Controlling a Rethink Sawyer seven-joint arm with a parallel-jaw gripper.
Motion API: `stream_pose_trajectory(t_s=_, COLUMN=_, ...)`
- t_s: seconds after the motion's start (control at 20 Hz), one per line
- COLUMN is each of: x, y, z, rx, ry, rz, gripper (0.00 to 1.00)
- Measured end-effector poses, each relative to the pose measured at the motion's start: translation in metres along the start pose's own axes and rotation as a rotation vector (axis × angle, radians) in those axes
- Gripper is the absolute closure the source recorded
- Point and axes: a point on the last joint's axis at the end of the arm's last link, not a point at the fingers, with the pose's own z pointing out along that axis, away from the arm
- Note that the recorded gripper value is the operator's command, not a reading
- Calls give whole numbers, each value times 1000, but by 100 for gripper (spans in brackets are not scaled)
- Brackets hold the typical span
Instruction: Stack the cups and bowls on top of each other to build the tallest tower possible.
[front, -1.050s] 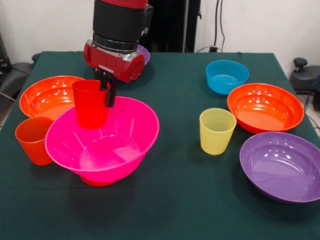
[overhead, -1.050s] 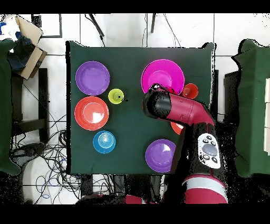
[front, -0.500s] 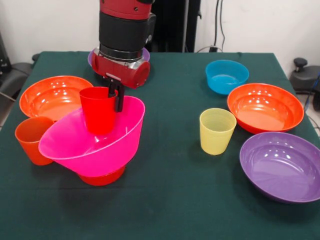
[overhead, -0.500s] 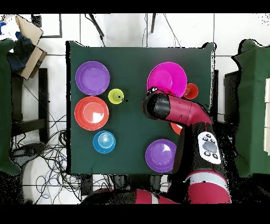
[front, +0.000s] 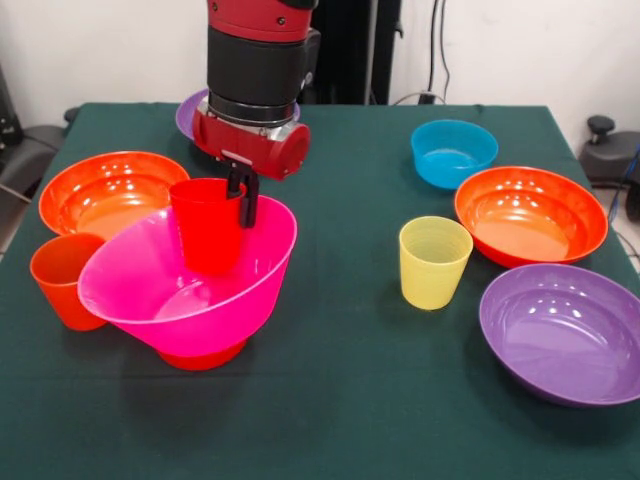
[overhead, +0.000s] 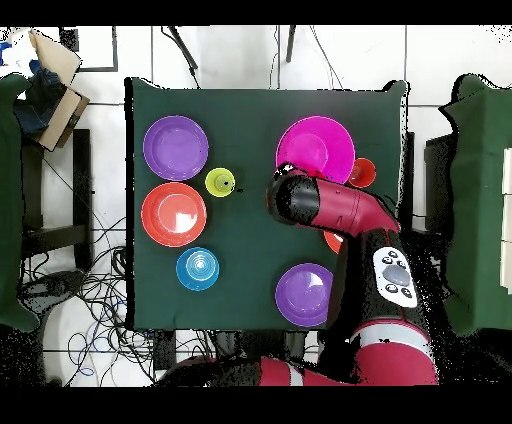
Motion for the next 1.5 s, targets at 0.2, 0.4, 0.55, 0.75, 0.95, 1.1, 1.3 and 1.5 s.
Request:
stream_pose_trajectory(t_s=0.2, x=1, y=2, z=-1, rx=-1, ry=-1, rz=-4, gripper=100)
stream_pose_trajectory(t_s=0.4, x=4, y=7, z=-2, rx=4, ry=0, rz=-15, gripper=100)
stream_pose_trajectory(t_s=0.55, x=8, y=11, z=-4, rx=8, ry=9, rz=-24, gripper=100)
stream_pose_trajectory(t_s=0.75, x=14, y=17, z=-7, rx=18, ry=29, rz=-39, gripper=100)
stream_pose_trajectory(t_s=0.95, x=22, y=22, z=-11, rx=33, ry=56, rz=-54, gripper=100)
stream_pose_trajectory(t_s=1.1, x=25, y=24, z=-12, rx=39, ry=65, rz=-60, gripper=100)
stream_pose_trajectory(t_s=1.3, x=28, y=25, z=-12, rx=45, ry=79, rz=-64, gripper=100)
stream_pose_trajectory(t_s=1.5, x=28, y=24, z=-13, rx=47, ry=80, rz=-63, gripper=100)
